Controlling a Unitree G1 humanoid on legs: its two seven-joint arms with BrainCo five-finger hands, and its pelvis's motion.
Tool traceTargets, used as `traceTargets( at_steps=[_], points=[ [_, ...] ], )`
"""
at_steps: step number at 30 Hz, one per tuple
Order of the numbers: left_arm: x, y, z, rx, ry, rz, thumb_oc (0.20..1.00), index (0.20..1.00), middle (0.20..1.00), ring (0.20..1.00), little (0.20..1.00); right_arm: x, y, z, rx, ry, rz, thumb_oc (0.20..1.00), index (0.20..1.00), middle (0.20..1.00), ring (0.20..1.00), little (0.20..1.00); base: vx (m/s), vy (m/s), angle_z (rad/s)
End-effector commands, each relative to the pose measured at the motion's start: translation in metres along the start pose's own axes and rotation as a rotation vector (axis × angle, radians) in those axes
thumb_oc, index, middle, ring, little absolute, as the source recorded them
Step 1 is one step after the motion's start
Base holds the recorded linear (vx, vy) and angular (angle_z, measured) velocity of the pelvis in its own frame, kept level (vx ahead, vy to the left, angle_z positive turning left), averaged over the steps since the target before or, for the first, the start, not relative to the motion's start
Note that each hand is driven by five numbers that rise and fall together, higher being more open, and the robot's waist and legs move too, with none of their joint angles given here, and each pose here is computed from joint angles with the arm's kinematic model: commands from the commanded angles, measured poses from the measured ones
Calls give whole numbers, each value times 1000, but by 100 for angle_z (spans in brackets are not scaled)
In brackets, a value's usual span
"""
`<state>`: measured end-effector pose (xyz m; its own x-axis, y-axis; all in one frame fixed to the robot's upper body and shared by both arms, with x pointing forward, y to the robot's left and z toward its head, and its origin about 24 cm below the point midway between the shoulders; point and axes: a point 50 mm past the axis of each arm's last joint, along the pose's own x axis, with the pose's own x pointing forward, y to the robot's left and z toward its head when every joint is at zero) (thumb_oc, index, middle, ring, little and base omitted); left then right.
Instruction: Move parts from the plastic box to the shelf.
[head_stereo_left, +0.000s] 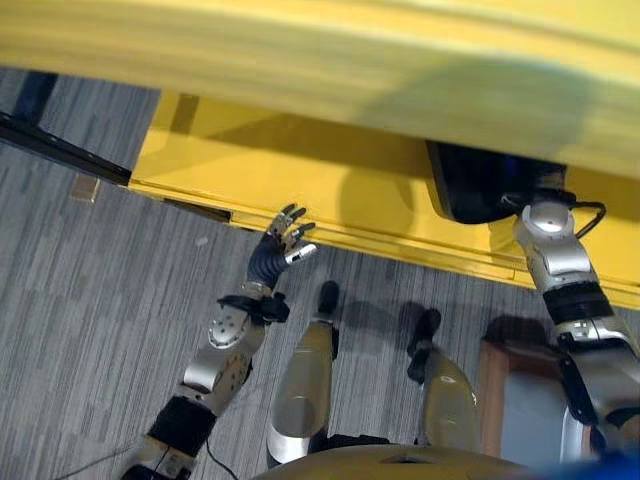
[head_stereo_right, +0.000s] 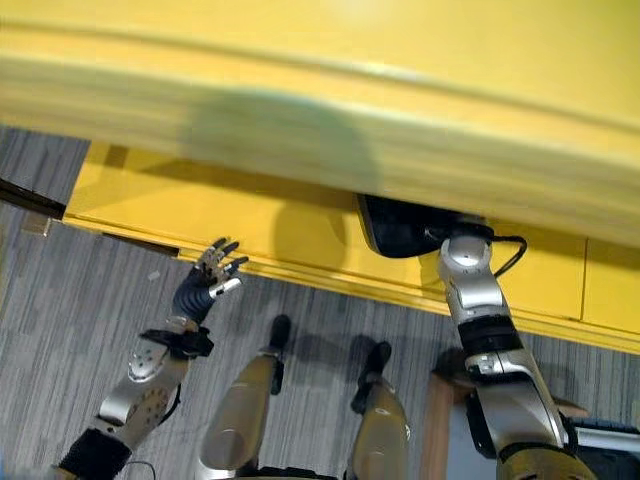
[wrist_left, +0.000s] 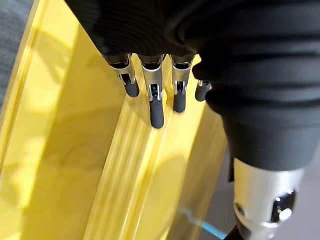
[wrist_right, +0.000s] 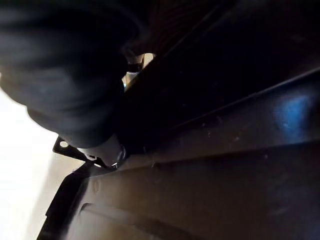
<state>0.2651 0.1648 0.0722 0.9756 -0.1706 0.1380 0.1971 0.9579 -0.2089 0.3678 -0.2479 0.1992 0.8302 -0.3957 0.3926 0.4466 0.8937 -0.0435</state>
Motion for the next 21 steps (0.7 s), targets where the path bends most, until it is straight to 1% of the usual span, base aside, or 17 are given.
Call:
traceTargets(
  at_steps=[1,5,10,12,13,21],
  points=[
    [-17,-5,-11,-17,37,14,1000,1000,1000,1000,1000,11,-16,30,44,-130,-66,200,200,200,200,200,-31,15,0],
    [-12,-10,-11,-29,27,22,1000,1000,1000,1000,1000,24,-26,37,29,-125,-116,200,200,200,200,200,-47,22,-6],
    [-8,-15,-11,-35,23,20,1000,1000,1000,1000,1000,30,-37,36,-12,-110,-154,200,200,200,200,200,14,-7,-3],
    [-8,-15,-10,-40,17,20,1000,1000,1000,1000,1000,34,-45,38,-34,-108,-178,200,200,200,200,200,-47,3,-1],
    [-9,-15,-9,-39,14,20,1000,1000,1000,1000,1000,42,-54,45,-53,-114,-211,200,200,200,200,200,-43,11,-8],
    [-7,-14,-8,-37,10,21,1000,1000,1000,1000,1000,57,-79,53,-130,-83,-284,200,200,200,200,200,-19,3,-2]
  ],
)
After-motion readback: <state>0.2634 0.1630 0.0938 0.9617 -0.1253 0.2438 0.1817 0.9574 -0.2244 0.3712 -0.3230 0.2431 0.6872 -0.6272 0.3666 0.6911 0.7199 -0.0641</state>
